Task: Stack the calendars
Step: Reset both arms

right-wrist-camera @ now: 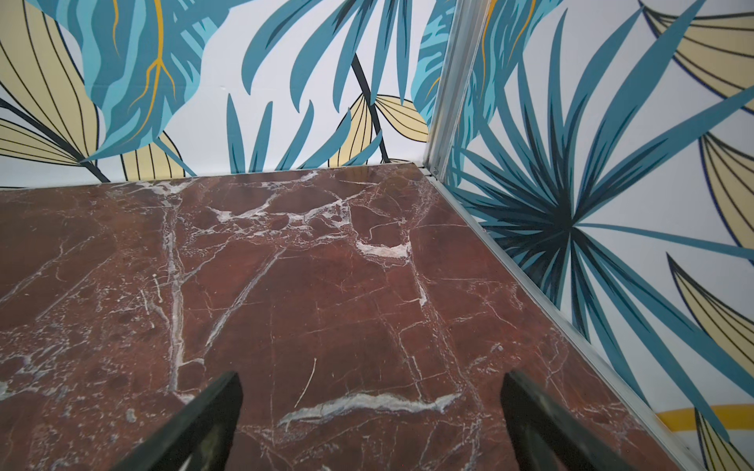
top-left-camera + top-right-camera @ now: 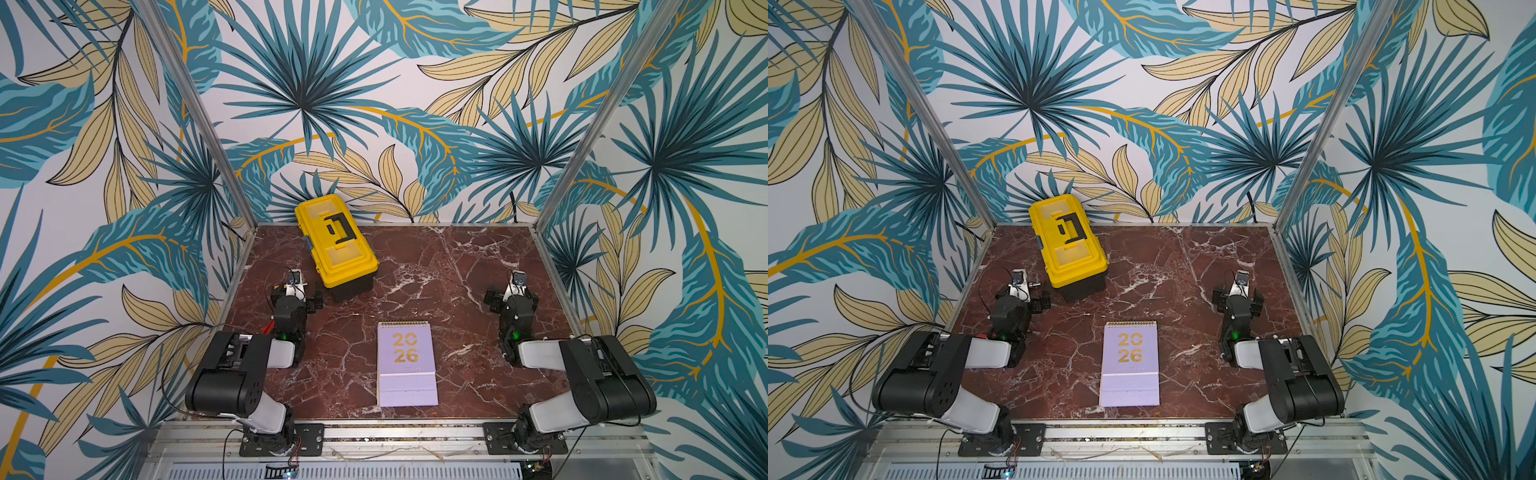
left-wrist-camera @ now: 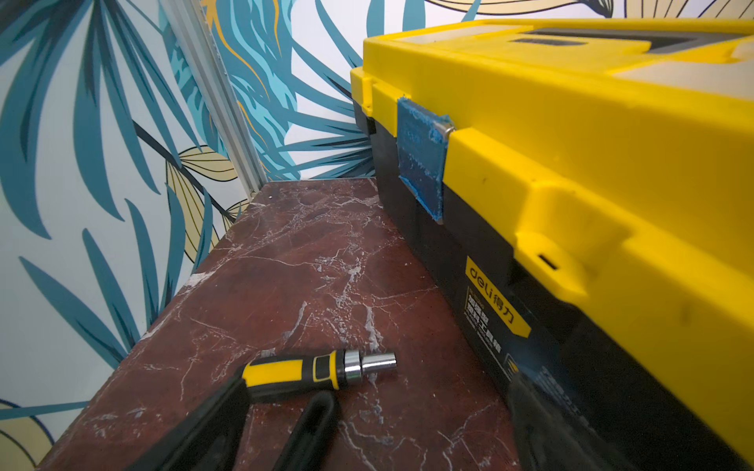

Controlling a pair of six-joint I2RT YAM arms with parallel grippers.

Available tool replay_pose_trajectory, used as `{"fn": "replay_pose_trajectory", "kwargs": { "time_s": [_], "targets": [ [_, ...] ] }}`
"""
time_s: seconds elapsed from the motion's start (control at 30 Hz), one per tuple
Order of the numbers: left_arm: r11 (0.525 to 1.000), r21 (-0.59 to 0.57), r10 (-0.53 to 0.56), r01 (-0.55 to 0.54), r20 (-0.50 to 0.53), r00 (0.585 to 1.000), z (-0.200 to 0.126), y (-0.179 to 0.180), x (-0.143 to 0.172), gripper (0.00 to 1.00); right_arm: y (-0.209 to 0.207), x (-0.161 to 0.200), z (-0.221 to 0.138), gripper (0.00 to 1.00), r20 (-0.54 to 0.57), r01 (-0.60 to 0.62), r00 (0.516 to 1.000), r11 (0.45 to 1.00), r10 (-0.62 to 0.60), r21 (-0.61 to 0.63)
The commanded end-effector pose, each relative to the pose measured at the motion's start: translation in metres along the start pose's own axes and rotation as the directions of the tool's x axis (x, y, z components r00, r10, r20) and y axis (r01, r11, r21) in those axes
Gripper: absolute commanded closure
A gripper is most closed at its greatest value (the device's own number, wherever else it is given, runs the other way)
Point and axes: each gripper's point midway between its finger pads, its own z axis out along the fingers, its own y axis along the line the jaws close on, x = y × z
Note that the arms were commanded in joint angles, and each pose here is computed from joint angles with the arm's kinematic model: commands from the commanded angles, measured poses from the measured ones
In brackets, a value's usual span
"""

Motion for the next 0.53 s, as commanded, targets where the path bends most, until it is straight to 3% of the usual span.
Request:
{"fn": "replay_pose_trajectory", "kwargs": {
  "time_s": [0.0,0.5],
  "targets": [
    [0.999,-0.037,-0.019,0.018,-0.014,1.0,0.0038,0.008,0.0014,0.0,0.0,0.0062,0.0003,0.0,-0.03,-0.007,1.0,1.0,0.007,-0.006],
    [0.999,-0.038,-0.019,0.019,-0.014,1.0,0.0036,0.0086,0.0013,0.0,-0.0005,0.0063,0.0016,0.0,-0.037,-0.01,0.999,1.0,0.01,-0.008]
  ]
}}
